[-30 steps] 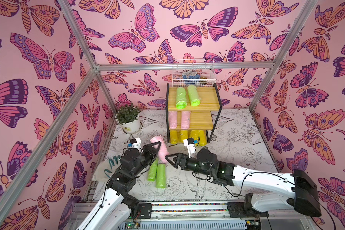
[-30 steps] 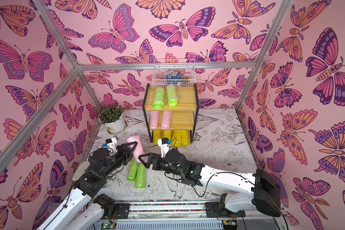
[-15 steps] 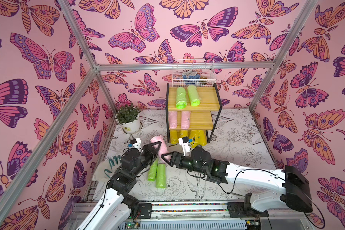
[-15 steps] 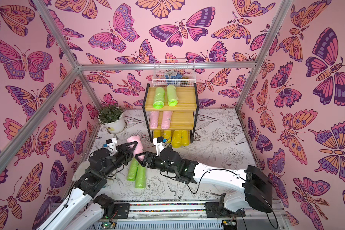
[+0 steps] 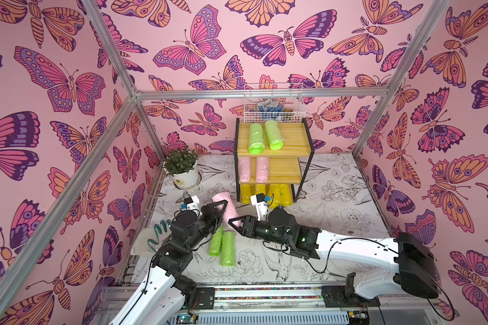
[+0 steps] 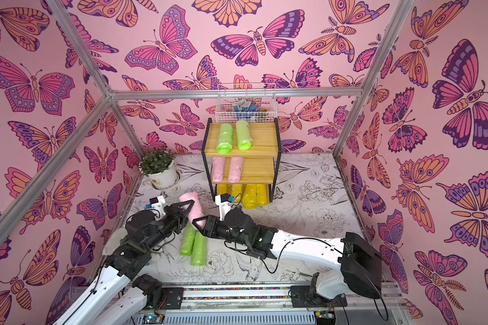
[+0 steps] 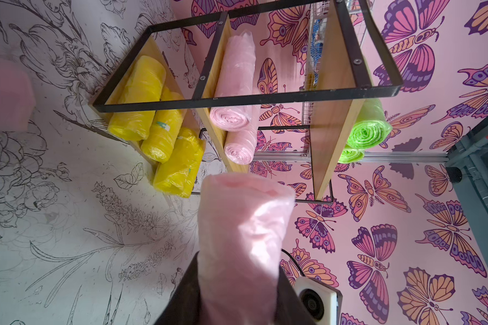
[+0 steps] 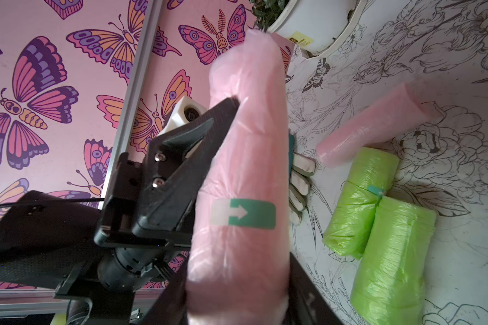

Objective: Sort the rolls of trash bags by color and place them on the shelf
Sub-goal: Pick up the roll of trash bags from the center of the board, then place the roll of trash bags on the shelf.

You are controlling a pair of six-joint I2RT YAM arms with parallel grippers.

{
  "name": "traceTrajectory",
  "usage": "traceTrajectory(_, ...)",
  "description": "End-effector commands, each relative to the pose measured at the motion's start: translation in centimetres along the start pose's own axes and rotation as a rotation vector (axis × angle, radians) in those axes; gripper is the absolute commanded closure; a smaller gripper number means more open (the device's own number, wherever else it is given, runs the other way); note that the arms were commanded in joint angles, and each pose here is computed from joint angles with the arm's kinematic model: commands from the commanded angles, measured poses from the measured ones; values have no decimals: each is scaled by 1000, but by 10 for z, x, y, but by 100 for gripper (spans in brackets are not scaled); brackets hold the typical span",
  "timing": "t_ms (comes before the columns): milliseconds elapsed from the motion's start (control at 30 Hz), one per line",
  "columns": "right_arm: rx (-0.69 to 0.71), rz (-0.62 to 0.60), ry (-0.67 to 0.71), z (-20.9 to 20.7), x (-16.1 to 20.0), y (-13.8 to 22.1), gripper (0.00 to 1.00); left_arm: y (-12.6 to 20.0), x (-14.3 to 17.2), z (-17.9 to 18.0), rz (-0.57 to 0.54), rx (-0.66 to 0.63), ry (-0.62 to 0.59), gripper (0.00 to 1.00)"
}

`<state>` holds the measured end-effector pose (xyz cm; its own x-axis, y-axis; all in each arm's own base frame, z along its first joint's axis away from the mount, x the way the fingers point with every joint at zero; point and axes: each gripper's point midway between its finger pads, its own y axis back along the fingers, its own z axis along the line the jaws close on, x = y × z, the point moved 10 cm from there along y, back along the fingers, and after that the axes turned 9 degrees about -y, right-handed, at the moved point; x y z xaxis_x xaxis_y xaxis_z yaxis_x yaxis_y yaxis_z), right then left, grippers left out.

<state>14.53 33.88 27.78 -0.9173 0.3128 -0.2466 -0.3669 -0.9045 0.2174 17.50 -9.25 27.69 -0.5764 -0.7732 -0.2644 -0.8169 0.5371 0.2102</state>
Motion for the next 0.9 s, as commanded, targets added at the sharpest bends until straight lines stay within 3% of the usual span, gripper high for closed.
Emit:
traceTrajectory(0, -63, 2, 2, 13, 0, -5, 61, 3, 1, -6, 12, 67, 1, 100)
traceTrajectory(233, -42, -20, 29, 11, -3, 2, 92, 2, 3, -2, 25, 58, 6, 100)
traceTrajectory(267, -30, -26, 38, 10, -3, 4, 97, 1, 3, -1, 30, 56, 3, 84)
traceTrajectory(333, -6, -40, 60, 10, -5, 10, 100, 0, 4, -1, 36, 51, 3, 30)
traceTrajectory(400, 13, -67, 77, 9, -8, 18, 100, 0, 4, 0, 40, 44, 2, 1)
traceTrajectory(667, 141, -189, 158, 1, -24, 64, 100, 7, 2, -5, 41, -7, -99, 0)
traceTrajectory(867, 256, -303, 211, -3, -44, 105, 100, 18, 0, -12, 70, -128, -256, 7)
